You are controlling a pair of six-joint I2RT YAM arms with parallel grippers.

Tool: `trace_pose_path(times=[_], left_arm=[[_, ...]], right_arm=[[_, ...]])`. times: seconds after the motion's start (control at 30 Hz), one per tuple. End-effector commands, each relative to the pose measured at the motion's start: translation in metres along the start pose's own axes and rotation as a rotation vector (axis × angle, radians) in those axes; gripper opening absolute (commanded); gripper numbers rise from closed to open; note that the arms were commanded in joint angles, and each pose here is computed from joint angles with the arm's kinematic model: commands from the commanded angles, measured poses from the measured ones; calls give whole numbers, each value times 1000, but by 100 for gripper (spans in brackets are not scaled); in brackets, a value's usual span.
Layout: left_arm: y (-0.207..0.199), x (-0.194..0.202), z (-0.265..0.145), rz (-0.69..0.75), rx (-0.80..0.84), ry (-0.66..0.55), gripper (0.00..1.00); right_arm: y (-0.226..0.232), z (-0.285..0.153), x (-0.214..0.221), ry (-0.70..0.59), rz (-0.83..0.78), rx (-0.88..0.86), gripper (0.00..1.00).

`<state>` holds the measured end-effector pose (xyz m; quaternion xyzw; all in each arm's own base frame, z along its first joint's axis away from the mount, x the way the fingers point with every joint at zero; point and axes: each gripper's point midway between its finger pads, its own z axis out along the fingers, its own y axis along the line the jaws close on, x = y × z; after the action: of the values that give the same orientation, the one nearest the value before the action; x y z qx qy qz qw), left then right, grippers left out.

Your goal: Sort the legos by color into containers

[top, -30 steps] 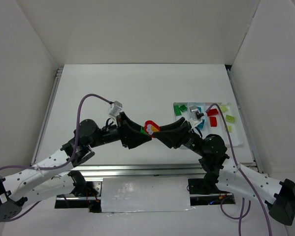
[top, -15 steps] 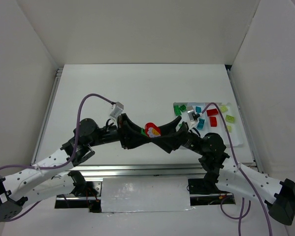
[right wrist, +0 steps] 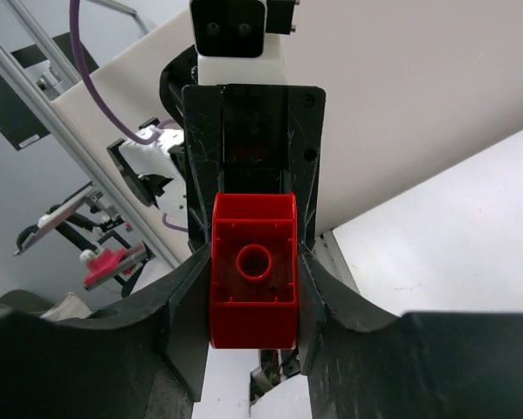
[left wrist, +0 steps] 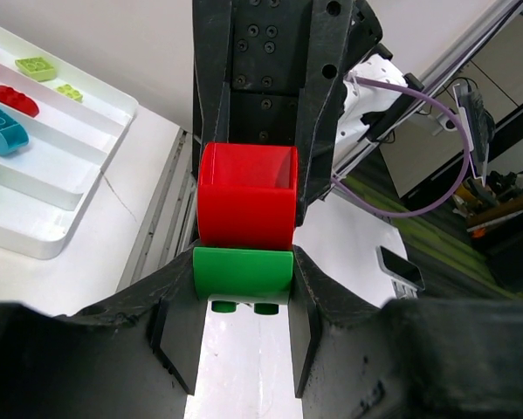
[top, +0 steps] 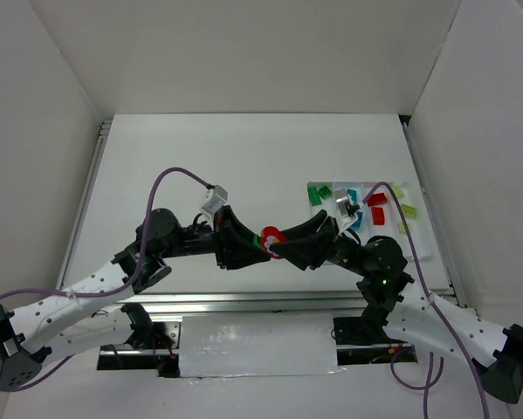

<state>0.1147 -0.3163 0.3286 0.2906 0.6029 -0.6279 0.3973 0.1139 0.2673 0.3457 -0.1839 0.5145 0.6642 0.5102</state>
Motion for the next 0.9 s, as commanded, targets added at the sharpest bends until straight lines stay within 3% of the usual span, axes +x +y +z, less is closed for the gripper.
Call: trace_pose_path(times=[0.0,0.1,0.23,0.4,0.53,0.57,0.63,0.7,0.87], left_arm=[[-19,-21,1,76,65,-44,0],[-20,-24,-2,84,44,-50,0],[-11,-18,-10,89,-25,-30,0],[-9,-8,-21,72,-54,-18,0],[12,-2,-32,44,-192,-14,0],[19,-8,-34,47,-250,-31,0],[31,0,-41,28,-336,10,0],[42,1,-47,17,-406,16,0],[48,8,-64,12,-486,32,0]], right_arm=[[12,4,-13,-12,-42,-30,0],[-16,-2,-30,-78,-92,130,0],[-79,-35,-56,-99,-184,419,0],[-133,-71,-76,-85,-230,638,0],[-222,-150,-91,-157,-88,1192,0],[-255,-197,-97,-213,-38,1420,0],[-283,-234,-90,-223,72,1597,0],[-293,-286,-110,-348,114,1806,0],[-303,-348,-103,-418,178,2137,0]])
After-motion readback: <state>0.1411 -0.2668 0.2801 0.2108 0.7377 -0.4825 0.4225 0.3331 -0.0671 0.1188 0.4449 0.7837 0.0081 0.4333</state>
